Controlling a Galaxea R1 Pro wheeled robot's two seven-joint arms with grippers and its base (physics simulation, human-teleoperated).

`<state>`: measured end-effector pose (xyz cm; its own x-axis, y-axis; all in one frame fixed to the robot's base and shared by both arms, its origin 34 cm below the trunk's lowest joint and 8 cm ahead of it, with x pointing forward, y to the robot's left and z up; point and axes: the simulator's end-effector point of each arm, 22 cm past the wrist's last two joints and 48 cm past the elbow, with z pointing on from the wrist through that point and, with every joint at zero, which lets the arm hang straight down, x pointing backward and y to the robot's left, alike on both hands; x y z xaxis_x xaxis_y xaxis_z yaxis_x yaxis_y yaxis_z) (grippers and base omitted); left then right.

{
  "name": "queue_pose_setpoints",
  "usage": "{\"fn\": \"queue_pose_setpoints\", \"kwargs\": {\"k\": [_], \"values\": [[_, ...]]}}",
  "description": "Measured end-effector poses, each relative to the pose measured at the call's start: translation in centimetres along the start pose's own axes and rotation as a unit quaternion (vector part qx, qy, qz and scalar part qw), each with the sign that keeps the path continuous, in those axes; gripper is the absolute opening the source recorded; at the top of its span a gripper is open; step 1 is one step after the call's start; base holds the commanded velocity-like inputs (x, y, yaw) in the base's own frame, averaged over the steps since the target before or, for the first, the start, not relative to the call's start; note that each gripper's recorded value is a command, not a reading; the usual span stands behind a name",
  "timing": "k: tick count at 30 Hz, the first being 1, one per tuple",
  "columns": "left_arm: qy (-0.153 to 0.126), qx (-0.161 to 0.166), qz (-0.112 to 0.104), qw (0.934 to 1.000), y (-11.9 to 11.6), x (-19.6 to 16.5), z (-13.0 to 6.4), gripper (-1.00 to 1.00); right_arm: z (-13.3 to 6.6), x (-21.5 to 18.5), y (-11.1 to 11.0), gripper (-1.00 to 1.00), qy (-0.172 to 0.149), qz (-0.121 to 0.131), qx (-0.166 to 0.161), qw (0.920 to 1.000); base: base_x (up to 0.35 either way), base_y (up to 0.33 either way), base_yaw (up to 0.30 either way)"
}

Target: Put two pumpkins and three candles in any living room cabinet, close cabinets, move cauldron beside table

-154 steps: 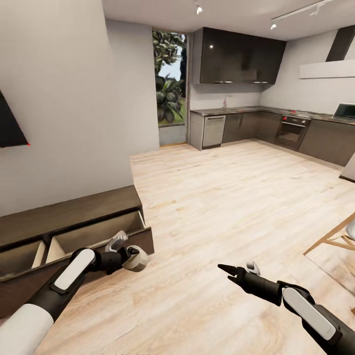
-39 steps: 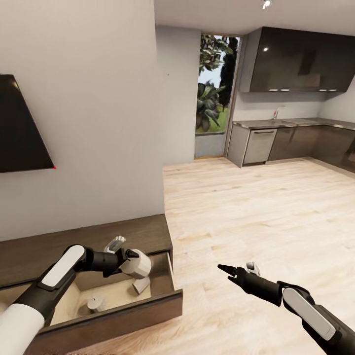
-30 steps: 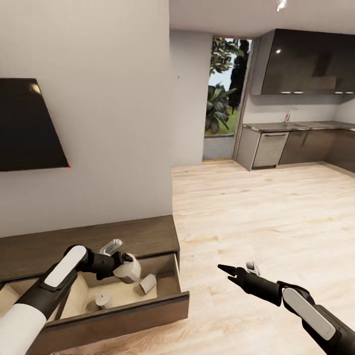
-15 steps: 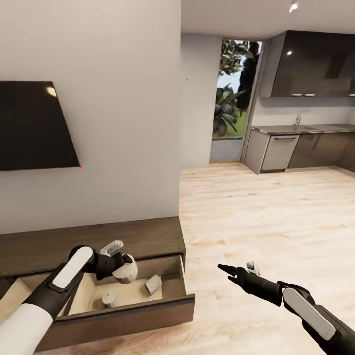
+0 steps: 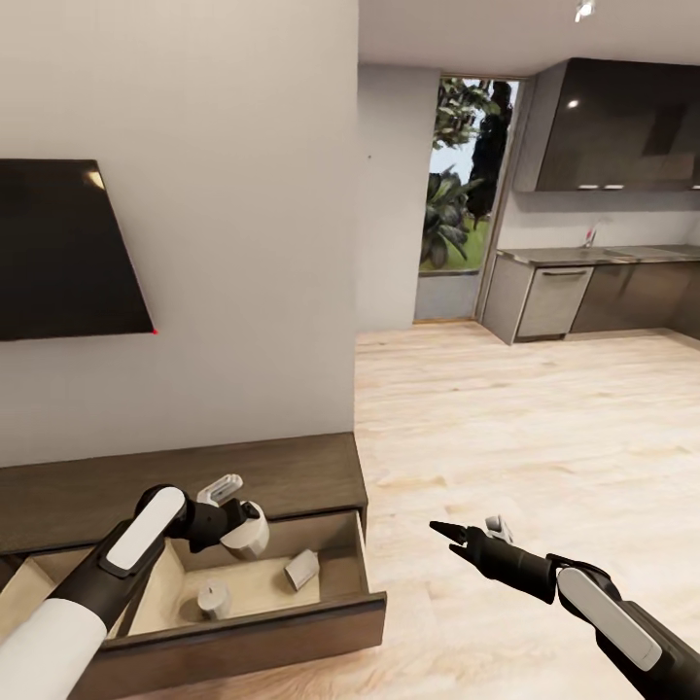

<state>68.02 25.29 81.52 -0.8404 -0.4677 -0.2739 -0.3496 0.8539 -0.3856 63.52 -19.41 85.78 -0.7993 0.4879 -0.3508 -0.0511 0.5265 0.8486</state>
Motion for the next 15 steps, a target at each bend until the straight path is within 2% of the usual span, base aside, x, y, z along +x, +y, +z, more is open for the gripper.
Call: {"fn": "queue_pose_setpoints", "kwargs": {"k": [5, 15], "values": [[0.000, -0.001, 0.001, 1.0000, 0.02, 0.02, -0.02, -1.00, -0.01, 0.01, 0.02, 1.00, 0.000, 0.000, 0.000, 1.0000, 0.165, 0.102, 0.019], [0.003, -0.003, 0.000, 1.0000, 0.21, 0.29, 0.22, -1.00, -0.03, -0.04, -0.01, 1.00, -0.001, 0.000, 0.000, 1.0000, 0.063, 0.008, 0.055]]}}
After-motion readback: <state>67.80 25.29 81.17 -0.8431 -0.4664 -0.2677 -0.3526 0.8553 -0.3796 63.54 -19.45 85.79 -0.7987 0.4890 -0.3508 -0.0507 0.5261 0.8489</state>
